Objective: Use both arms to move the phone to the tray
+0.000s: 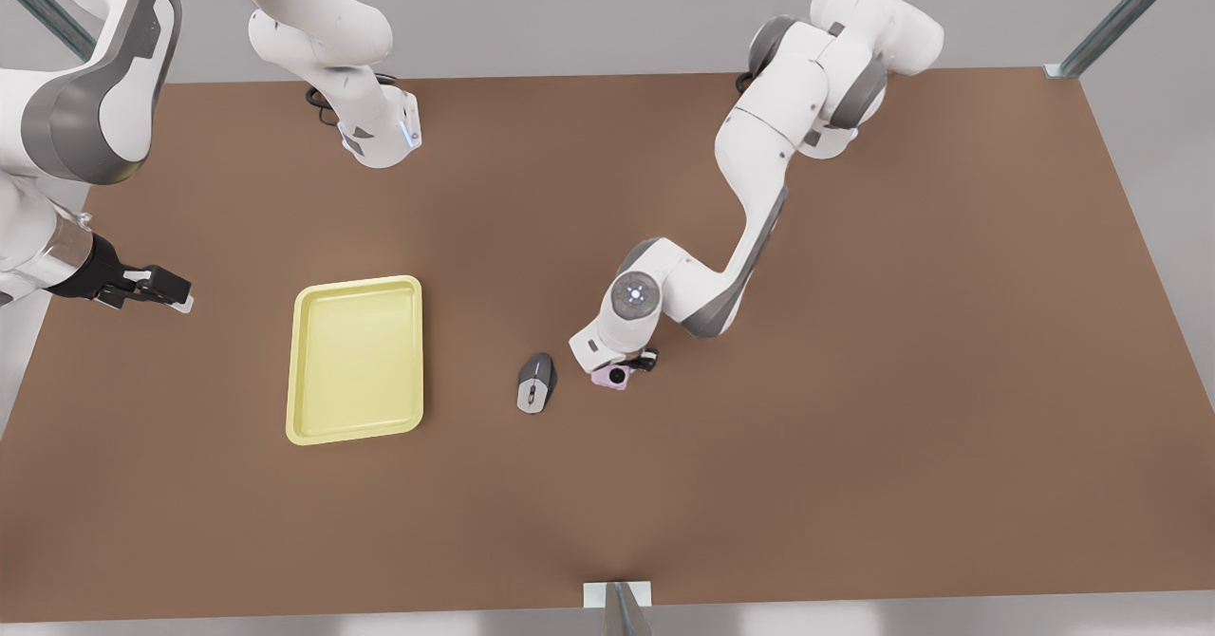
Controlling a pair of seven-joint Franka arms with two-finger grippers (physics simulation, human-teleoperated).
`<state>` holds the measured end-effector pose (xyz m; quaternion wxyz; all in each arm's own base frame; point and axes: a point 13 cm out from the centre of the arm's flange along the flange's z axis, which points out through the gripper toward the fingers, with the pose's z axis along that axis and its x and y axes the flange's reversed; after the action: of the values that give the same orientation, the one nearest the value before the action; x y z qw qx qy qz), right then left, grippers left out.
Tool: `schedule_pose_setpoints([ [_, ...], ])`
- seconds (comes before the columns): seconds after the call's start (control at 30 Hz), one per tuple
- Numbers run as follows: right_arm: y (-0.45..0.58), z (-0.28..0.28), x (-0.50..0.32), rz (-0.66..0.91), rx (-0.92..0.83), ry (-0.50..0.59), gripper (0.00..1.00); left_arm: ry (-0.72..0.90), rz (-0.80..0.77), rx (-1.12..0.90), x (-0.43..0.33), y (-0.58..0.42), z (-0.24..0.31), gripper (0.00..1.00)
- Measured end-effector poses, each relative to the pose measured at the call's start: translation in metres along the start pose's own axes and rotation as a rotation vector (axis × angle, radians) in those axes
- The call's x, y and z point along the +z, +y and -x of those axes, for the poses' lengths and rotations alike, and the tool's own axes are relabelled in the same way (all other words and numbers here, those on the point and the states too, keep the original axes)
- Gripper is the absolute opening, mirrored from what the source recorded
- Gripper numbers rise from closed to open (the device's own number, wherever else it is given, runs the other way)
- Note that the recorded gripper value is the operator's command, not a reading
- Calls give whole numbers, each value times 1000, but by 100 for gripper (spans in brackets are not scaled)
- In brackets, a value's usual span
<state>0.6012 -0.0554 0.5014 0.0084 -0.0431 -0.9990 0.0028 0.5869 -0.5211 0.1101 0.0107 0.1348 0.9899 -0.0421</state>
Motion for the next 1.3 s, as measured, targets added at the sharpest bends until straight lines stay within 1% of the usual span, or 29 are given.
schedule_pose_setpoints([
  [0.13, 0, 0, 0, 0, -1, 0, 100, 21, 35, -7, 36, -21, -9, 79],
  [0.33, 0, 0, 0, 0, -1, -1, 100, 48, 89, -31, 63, -10, -21, 80],
  [0.4, 0, 0, 0, 0, -1, -1, 100, 47, 95, -40, 66, -8, -21, 84],
  [0.43, 0, 0, 0, 0, -1, -1, 100, 46, 96, -45, 66, -8, -21, 100],
  [0.63, 0, -3, -10, 4, 0, -14, 100, 30, 92, -73, 53, -9, -16, 100],
  [0.67, 3, -5, -15, 9, -3, -21, 100, 18, 89, -86, 30, -5, -8, 100],
  [0.73, 7, -7, -31, 18, -9, -48, 100, -17, 73, -164, -64, 43, 26, 100],
  [0.8, 15, -7, -35, 24, -22, -55, 100, -31, 71, -280, -164, 138, 49, 100],
  [0.83, 26, -7, -33, 29, -41, -52, 100, -33, 77, -343, -213, 197, 51, 100],
  [0.9, 73, -9, -33, 54, -114, -50, 100, -43, 107, -443, -307, 299, 31, 100],
  [0.97, 158, -19, -17, 73, -231, -21, 100, -12, 116, -497, -380, 365, -32, 100],
  [1.0, 203, -27, -4, 72, -295, 1, 100, 1, 123, -505, -403, 385, -66, 100],
  [1.03, 243, -36, 11, 68, -348, 23, 100, 9, 133, -505, -418, 398, -92, 100],
  [1.1, 319, -53, 60, 55, -422, 82, 100, 32, 151, -491, -425, 414, -115, 100],
  [1.2, 405, -75, 133, 31, -458, 129, 100, 82, 160, -437, -409, 417, -116, 100],
  [1.3, 454, -80, 198, 20, -400, 140, 100, 131, 157, -380, -383, 416, -111, 100],
])
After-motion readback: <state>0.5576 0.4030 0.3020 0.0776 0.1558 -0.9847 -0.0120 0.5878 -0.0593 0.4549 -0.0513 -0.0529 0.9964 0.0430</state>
